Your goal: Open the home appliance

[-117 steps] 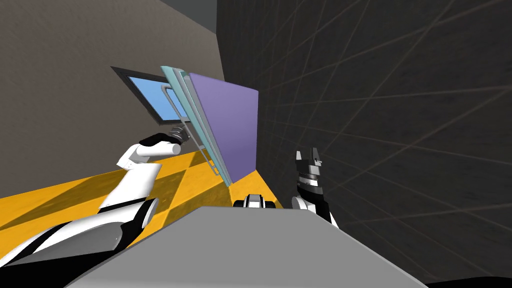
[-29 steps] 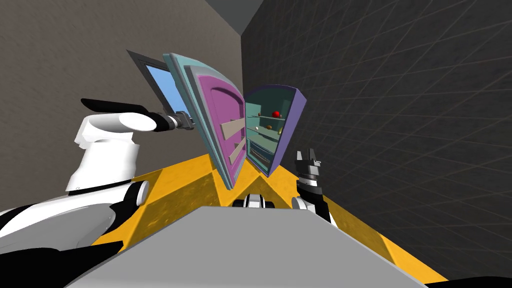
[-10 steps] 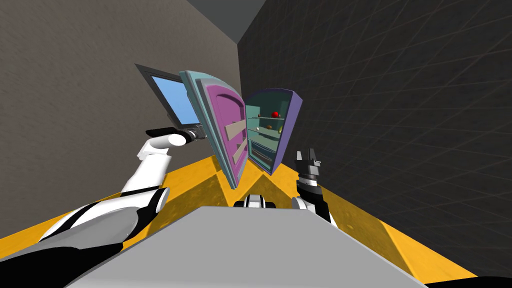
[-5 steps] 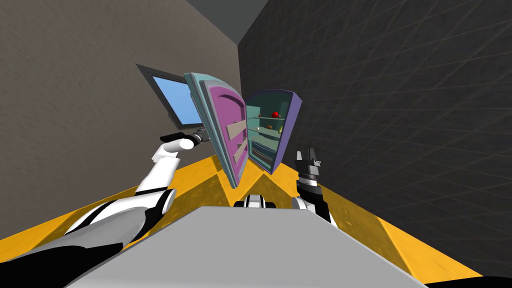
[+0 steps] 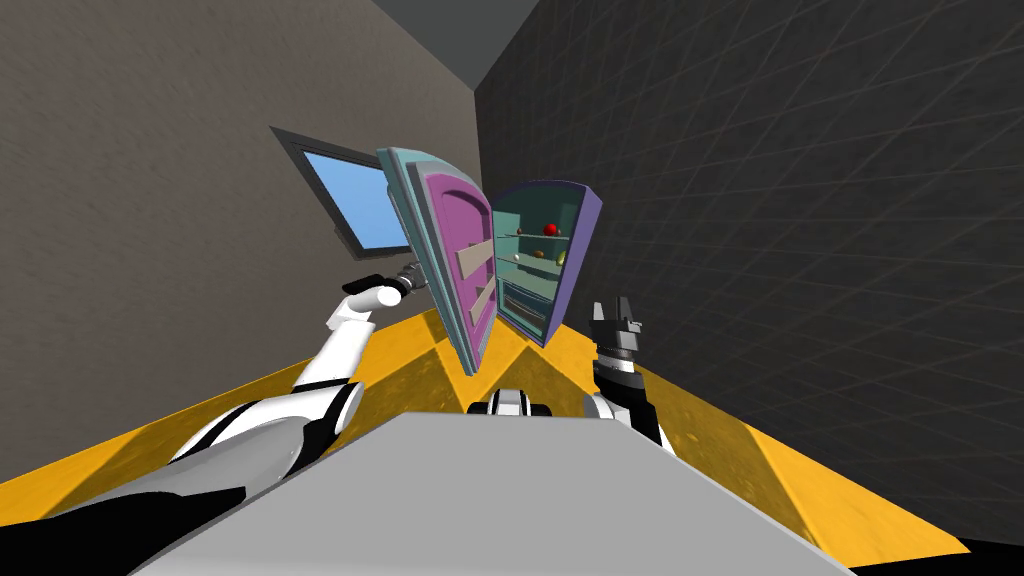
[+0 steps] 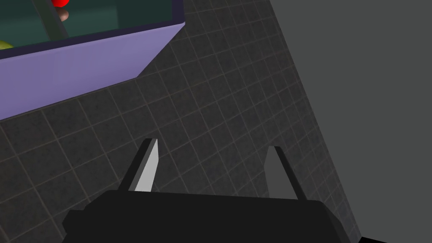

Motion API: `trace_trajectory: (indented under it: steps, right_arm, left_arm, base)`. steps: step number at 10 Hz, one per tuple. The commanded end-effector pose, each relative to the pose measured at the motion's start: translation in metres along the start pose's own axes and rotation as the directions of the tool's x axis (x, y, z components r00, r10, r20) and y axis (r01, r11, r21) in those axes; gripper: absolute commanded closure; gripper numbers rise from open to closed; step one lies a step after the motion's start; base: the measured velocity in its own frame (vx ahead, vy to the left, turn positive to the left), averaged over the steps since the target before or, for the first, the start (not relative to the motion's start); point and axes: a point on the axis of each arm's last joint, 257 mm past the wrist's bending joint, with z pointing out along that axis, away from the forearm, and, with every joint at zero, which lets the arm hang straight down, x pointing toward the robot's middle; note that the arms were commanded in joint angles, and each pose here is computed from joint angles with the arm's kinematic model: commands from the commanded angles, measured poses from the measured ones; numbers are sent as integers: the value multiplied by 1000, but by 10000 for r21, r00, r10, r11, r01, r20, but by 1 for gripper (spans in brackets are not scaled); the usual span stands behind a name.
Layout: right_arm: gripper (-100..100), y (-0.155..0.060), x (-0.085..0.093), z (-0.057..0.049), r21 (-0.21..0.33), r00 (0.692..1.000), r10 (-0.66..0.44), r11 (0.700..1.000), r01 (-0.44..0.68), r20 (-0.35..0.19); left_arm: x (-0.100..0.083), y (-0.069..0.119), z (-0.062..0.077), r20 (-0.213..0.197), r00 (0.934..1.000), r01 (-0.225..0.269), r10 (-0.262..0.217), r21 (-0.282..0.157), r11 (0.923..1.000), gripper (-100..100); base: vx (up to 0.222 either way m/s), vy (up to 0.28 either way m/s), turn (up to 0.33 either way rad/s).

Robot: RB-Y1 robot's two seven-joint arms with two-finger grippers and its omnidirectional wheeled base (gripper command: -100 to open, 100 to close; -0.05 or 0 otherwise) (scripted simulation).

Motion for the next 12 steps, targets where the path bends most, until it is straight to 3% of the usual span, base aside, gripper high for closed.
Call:
trace_trajectory:
  steps: [1, 12]
  right_arm:
    - [0, 0, 0, 0, 0, 10000, 0, 10000, 0, 0]
    - [0, 0, 0, 0, 0, 10000, 0, 10000, 0, 0]
  left_arm:
    - [11, 27, 4, 4, 10000, -29, 29, -43, 10000, -100]
    - [69, 107, 10, 15, 9994, -360, 360, 296, 9989, -100]
  base:
    - [-36, 43, -31]
    - [-40, 55, -33]
